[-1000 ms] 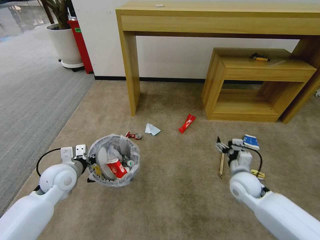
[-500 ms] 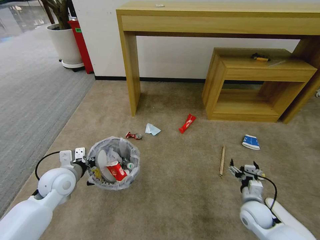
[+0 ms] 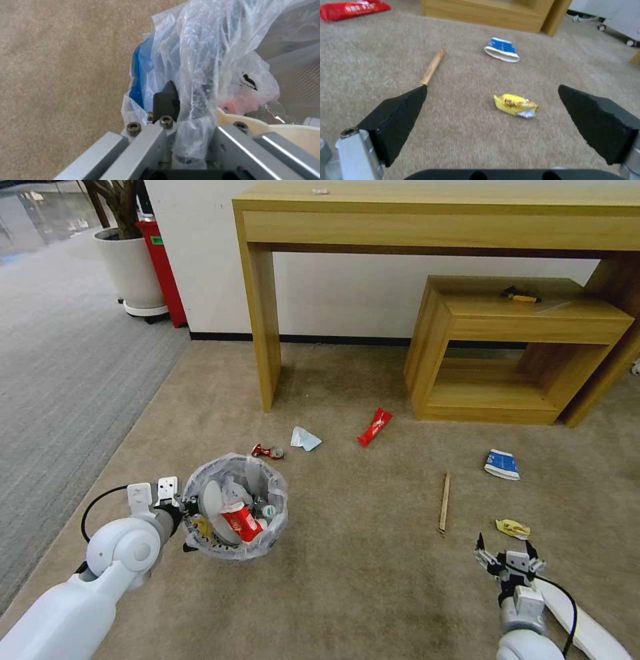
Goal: Pick up the trash bin and place the garbage on the floor into it.
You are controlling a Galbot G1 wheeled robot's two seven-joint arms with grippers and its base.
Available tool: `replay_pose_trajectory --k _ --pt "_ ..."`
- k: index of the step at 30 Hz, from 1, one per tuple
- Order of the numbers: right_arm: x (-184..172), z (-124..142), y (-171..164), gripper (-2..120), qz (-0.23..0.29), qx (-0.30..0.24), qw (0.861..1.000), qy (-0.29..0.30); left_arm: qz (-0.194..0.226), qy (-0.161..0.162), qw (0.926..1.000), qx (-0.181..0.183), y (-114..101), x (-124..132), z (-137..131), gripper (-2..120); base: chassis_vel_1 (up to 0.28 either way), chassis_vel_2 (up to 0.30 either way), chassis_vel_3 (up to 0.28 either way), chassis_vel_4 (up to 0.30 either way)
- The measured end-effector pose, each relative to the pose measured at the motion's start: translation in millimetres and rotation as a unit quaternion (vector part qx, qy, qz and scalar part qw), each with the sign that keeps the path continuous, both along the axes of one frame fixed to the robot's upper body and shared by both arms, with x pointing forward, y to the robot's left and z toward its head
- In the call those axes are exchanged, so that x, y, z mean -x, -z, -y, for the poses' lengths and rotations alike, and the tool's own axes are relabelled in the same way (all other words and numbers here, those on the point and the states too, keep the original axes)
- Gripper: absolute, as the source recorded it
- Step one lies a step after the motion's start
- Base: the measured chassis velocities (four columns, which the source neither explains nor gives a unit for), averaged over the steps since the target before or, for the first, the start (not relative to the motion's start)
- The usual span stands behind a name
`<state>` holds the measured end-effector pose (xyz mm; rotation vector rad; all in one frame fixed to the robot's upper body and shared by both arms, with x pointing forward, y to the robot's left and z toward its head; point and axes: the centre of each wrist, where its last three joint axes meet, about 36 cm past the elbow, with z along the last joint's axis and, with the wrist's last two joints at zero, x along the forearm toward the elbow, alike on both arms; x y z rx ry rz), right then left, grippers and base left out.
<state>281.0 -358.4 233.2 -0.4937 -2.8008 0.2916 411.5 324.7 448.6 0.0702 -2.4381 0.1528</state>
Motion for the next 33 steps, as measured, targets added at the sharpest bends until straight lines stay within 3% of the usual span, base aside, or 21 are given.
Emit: replay_pose_trajectory --k 10,13,18,25,29,33 --pt "23.6 6.5 20.2 100 -0.027 0.019 0.999 0.021 -0.002 -0.002 1.0000 -0.004 3.0 1.9 -0.1 0 0.000 0.000 0.000 0.000" --pt "64.8 11.3 41.1 100 -0.065 0.060 0.996 0.025 -0.001 -0.002 1.0000 -0.002 5.0 -0.9 1.1 0 0.000 0.000 0.000 0.000" --pt "87.7 16.5 54.8 100 -0.089 0.090 0.991 0.030 -0.002 -0.001 1.0000 0.001 8.5 -3.8 2.5 0 0.000 0.000 0.000 0.000" --pt "118.6 35.3 71.2 100 -0.136 0.154 0.978 0.033 -0.003 0.001 1.0000 0.004 13.0 -5.8 5.5 0 0.000 0.000 0.000 0.000" --pt "132.6 61.8 89.0 100 -0.181 0.194 0.963 0.050 -0.002 0.002 1.0000 0.006 13.6 -5.0 6.1 0 0.000 0.000 0.000 0.000" --pt "136.0 73.0 95.0 100 -0.202 0.200 0.956 0.067 0.000 0.003 1.0000 0.007 13.9 -3.7 6.6 0 0.000 0.000 0.000 0.000"
